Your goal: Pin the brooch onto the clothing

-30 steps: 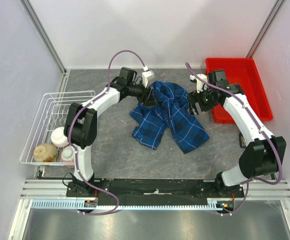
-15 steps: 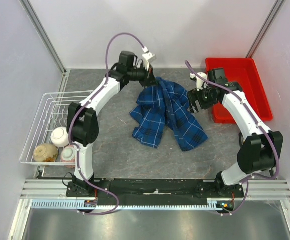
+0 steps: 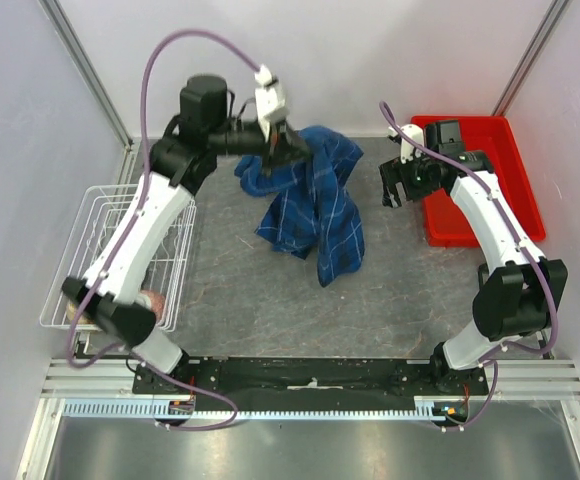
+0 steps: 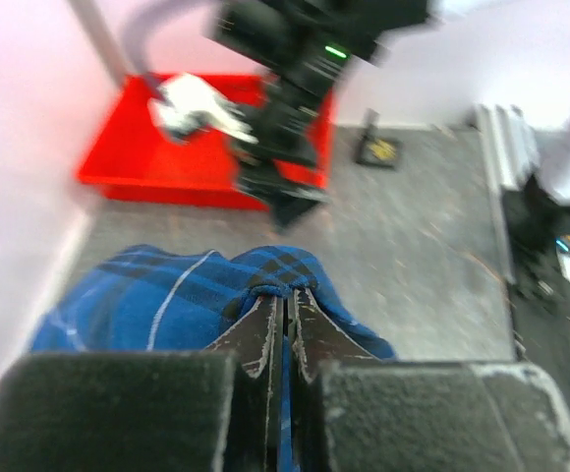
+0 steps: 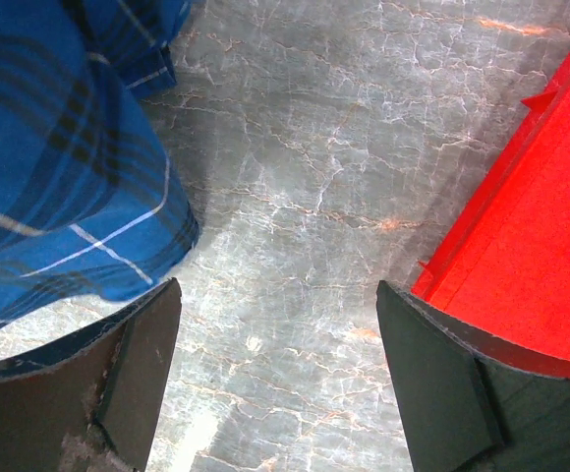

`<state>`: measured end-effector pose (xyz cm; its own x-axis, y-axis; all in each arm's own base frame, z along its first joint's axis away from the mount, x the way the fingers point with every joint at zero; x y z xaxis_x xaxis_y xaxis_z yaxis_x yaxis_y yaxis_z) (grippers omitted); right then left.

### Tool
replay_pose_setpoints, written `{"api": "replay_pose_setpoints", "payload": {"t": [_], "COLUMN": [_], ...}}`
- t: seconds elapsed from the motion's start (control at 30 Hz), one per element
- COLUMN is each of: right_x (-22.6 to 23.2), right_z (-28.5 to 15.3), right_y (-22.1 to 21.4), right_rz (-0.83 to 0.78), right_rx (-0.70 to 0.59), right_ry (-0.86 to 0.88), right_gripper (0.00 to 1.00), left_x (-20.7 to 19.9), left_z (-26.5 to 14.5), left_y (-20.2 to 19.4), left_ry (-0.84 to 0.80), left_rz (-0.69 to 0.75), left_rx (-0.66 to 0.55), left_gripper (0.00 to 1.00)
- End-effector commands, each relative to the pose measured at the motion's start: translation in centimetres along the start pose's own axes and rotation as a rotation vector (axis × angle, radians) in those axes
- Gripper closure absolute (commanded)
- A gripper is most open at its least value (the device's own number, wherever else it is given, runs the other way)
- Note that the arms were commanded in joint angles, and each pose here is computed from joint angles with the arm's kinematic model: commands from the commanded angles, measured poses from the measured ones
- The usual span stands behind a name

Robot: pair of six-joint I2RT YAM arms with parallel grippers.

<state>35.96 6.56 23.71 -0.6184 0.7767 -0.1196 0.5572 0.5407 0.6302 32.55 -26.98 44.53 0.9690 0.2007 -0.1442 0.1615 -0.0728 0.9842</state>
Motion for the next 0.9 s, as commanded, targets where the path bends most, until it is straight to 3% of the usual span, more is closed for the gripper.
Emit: {"api": "replay_pose_setpoints", "payload": {"t": [0.0,0.3,0.4,0.43,0.5,0.57,0.7,0.77,0.87], "right_x": [-0.4,0.8,1.5,1.7,2.5,3.7,7.4,10.4,14.2], "right_z": [-0.6,0.3,0.4,0.4,0.4,0.3,0.3,0.4,0.4], "right_y": [0.9,-0.3,-0.3,-0.3,-0.3,-0.2,0.7,2.0,4.0], "right_rz": [-0.027,-0.027,-0.031,-0.031,-0.032,-0.068,-0.210,-0.317,-0.436], "right_rx": [-0.040,-0.013,-0.013,-0.016,-0.019,-0.021,-0.055,-0.092,-0.147], "right_ry": [-0.005,0.085,0.139,0.157,0.206,0.236,0.261,0.271,0.288], "right_gripper": [0.12,0.11,0.09,0.08,0.02,0.02,0.02,0.02,0.02], "left_x": [-5.2,-11.3,-10.3,-10.2,-8.1,-6.6,0.2,2.4,4.8], "left_z": [-1.8,-1.9,-1.7,-1.8,-2.5,-3.3,-8.2,-9.8,-12.9], "left_y": [-8.1,-24.7,-25.6,-25.6,-24.2,-22.0,-18.5,-17.2,-16.8], "left_ry": [-0.159,-0.310,-0.268,-0.281,-0.223,-0.224,0.023,0.131,0.291], "left_rz": [-0.012,0.001,-0.063,-0.093,-0.180,-0.275,-0.460,-0.453,-0.552], "left_rx": [0.208,0.666,0.711,0.705,0.637,0.505,0.289,0.209,0.117], "left_gripper": [0.98,0.97,0.71,0.54,0.39,0.05,0.02,0.02,0.02]}}
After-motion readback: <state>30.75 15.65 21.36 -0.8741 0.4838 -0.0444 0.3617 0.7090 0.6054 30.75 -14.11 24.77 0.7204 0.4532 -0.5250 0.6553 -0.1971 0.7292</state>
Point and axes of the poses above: each gripper's point midway between its finger pads, its own z axis out along the fingers, its own x axis along the line the jaws close on, y = z × x, the point moved 5 cm from there along -z, back along the fingers, and after that the axes turned 15 degrees about -z, right-handed, at the moved point
